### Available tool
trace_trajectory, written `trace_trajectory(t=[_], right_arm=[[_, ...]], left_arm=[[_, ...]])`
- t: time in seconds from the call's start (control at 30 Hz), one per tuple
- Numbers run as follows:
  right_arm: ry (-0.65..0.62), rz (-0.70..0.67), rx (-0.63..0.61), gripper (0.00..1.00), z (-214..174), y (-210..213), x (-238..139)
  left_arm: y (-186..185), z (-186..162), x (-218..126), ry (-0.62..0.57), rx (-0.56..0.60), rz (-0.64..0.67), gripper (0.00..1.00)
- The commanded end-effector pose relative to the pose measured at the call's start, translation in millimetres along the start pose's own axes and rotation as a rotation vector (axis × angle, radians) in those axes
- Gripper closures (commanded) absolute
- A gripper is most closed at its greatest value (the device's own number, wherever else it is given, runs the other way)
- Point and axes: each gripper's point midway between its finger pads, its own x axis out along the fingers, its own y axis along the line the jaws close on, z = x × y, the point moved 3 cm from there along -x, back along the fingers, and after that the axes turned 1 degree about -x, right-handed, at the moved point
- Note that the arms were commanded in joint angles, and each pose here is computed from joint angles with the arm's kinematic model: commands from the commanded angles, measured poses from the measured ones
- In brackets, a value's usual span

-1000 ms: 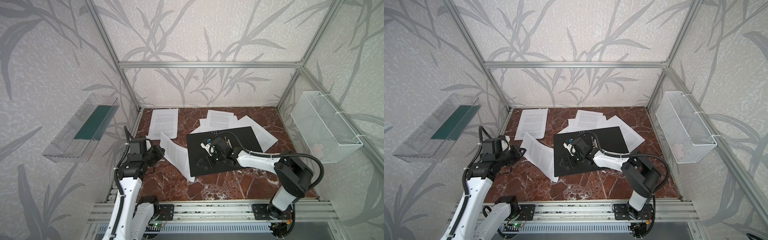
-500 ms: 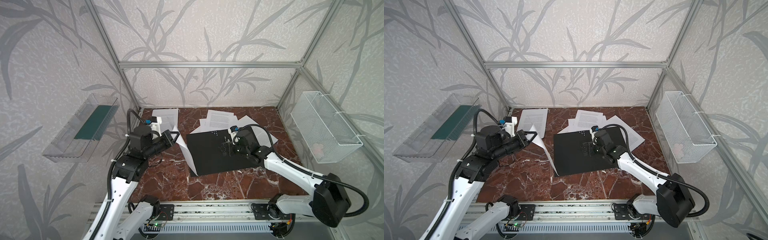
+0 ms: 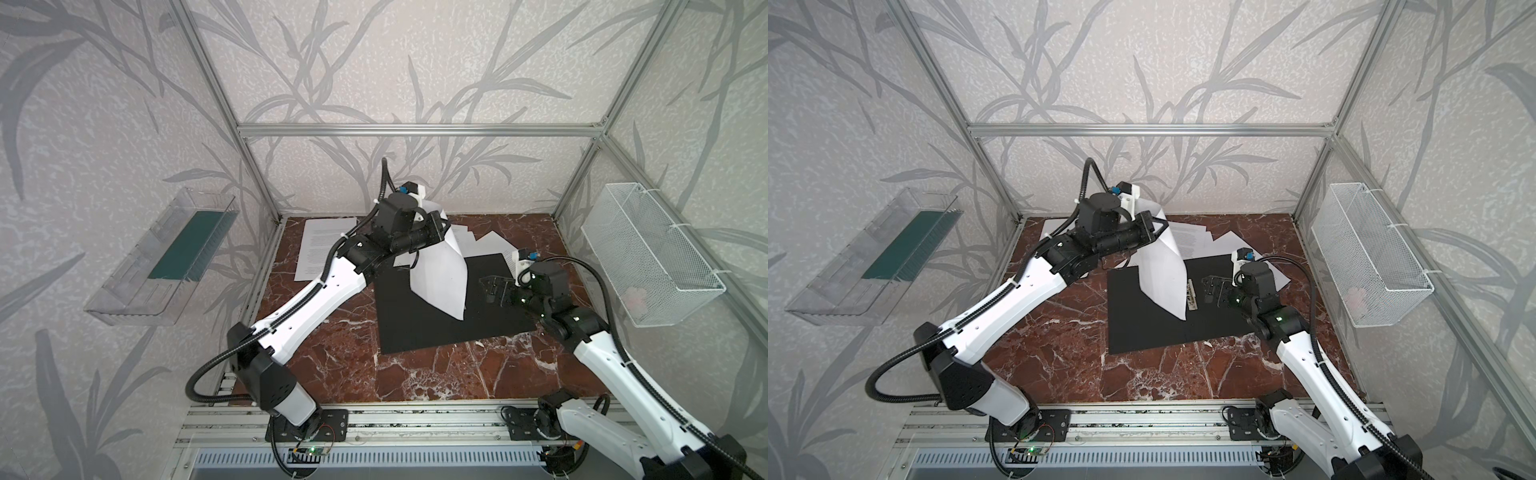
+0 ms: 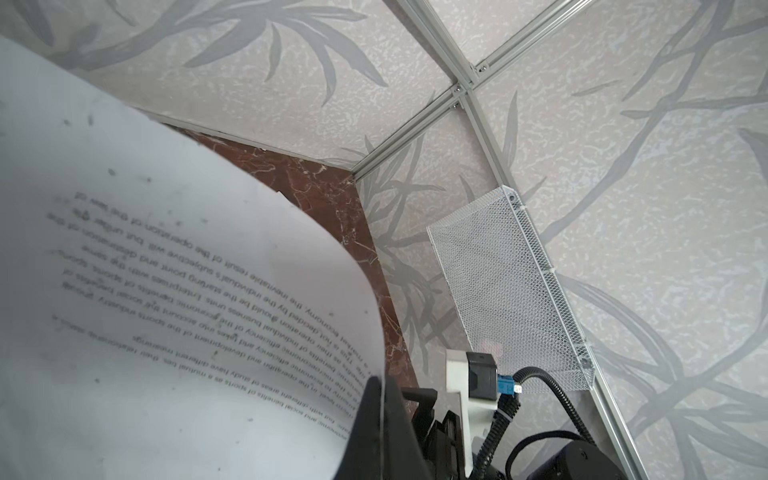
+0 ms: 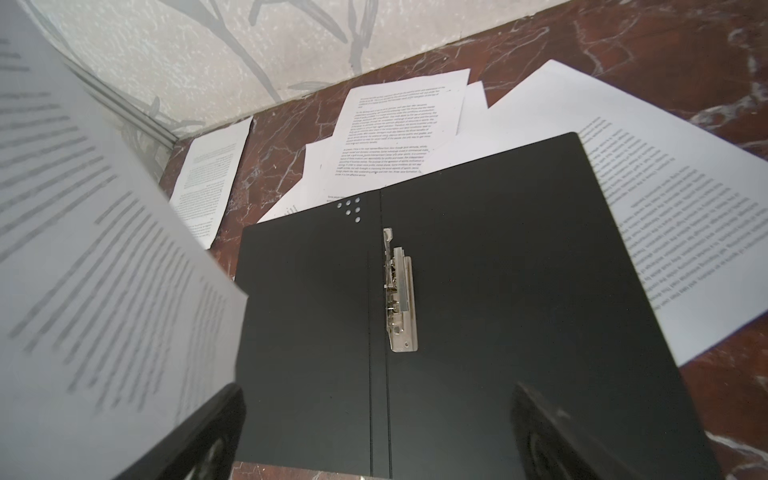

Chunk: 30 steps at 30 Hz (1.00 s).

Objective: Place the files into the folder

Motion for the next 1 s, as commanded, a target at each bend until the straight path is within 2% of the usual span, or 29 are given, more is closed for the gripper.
trace_trajectory(t=[0.0, 0.13, 0.27, 0.5, 0.63, 0.7, 0.83, 0.97], right_arm=[[0.003, 0.009, 0.028, 0.01, -4.6, -3.9, -19.9], [-0.019, 0.029, 0.019, 0.01, 0.1, 0.6, -33.0], [-0.020, 0.101, 0.026, 0.01, -2.3, 9.9, -34.4], [0.066, 0.192, 0.042, 0.01, -23.6, 24.8, -12.6], [0.103, 0.221, 0.058, 0.01, -44.0, 31.9, 2.7], [0.120, 0.232, 0.078, 0.01, -54.9, 32.8, 10.4], [0.145, 0.220, 0.097, 0.01, -73.6, 32.3, 20.4], [0.138, 0.239, 0.185, 0.00, -88.7, 31.7, 30.6]], left_arm=[[-24.7, 8.9, -1.4, -0.046, 0.016, -0.044, 1.00], [-2.3, -0.4, -2.0, -0.080, 0.013, 0.020, 1.00], [48.0, -22.1, -7.5, -0.125, -0.040, 0.130, 1.00], [149.1, -81.4, -8.5, -0.165, -0.199, 0.318, 1.00], [192.7, -105.9, 1.1, -0.181, -0.250, 0.405, 1.00], [212.3, -118.8, 4.2, -0.194, -0.310, 0.430, 1.00], [223.4, -136.6, 15.9, -0.210, -0.384, 0.402, 1.00], [224.9, -146.3, 20.1, -0.241, -0.414, 0.388, 1.00]])
